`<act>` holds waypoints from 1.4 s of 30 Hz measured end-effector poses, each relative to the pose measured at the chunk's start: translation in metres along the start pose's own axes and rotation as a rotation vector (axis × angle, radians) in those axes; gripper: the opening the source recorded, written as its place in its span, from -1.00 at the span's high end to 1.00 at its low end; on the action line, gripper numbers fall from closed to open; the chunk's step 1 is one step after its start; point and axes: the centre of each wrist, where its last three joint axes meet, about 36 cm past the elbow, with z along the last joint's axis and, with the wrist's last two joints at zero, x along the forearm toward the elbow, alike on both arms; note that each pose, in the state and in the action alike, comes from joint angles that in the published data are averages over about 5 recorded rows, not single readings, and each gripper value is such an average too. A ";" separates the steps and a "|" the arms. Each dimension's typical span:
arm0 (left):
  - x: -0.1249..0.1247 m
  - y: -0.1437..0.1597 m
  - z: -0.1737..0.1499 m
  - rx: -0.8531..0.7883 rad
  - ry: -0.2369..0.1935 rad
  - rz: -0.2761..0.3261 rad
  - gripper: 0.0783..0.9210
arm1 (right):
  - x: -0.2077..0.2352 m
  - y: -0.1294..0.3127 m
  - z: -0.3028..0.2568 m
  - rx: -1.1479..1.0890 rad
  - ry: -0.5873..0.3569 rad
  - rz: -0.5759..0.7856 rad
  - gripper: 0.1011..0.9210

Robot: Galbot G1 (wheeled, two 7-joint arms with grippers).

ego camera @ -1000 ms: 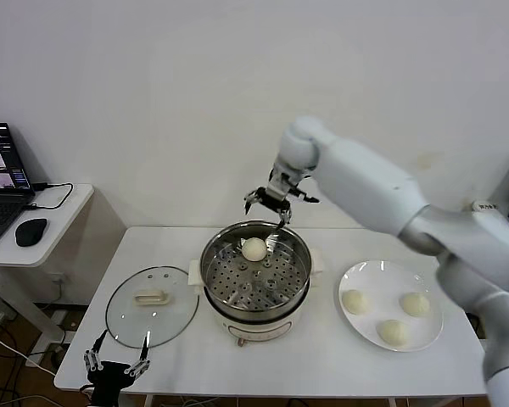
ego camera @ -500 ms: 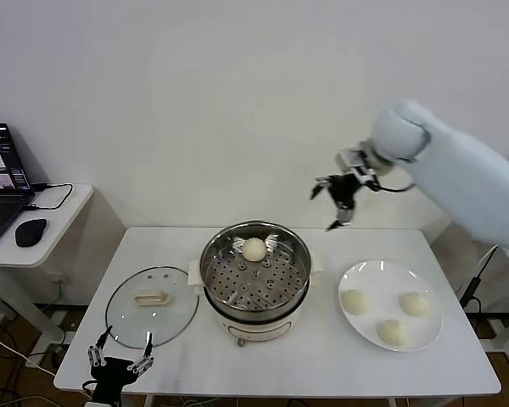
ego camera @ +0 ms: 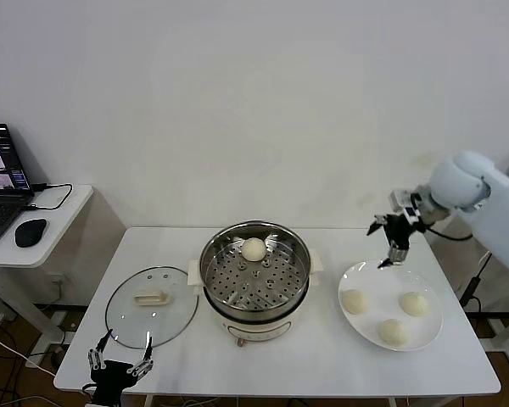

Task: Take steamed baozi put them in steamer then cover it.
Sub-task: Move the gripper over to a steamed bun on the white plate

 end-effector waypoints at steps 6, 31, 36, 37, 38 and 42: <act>-0.002 -0.001 0.004 0.003 0.010 -0.005 -0.77 | -0.038 0.012 0.009 -0.022 0.003 -0.025 -0.76; -0.003 -0.004 0.014 0.004 0.038 -0.007 -0.77 | -0.148 0.027 -0.001 -0.012 -0.020 -0.038 -0.76; -0.003 -0.006 0.014 0.006 0.040 -0.005 -0.77 | -0.153 0.027 -0.002 -0.011 -0.020 -0.033 -0.76; -0.003 -0.006 0.014 0.007 0.040 -0.005 -0.77 | -0.154 0.027 -0.002 -0.011 -0.020 -0.033 -0.76; -0.003 -0.006 0.015 0.007 0.040 -0.005 -0.77 | -0.154 0.027 -0.002 -0.011 -0.020 -0.033 -0.76; -0.003 -0.007 0.015 0.007 0.040 -0.005 -0.77 | -0.157 0.028 0.000 -0.016 -0.019 -0.033 -0.76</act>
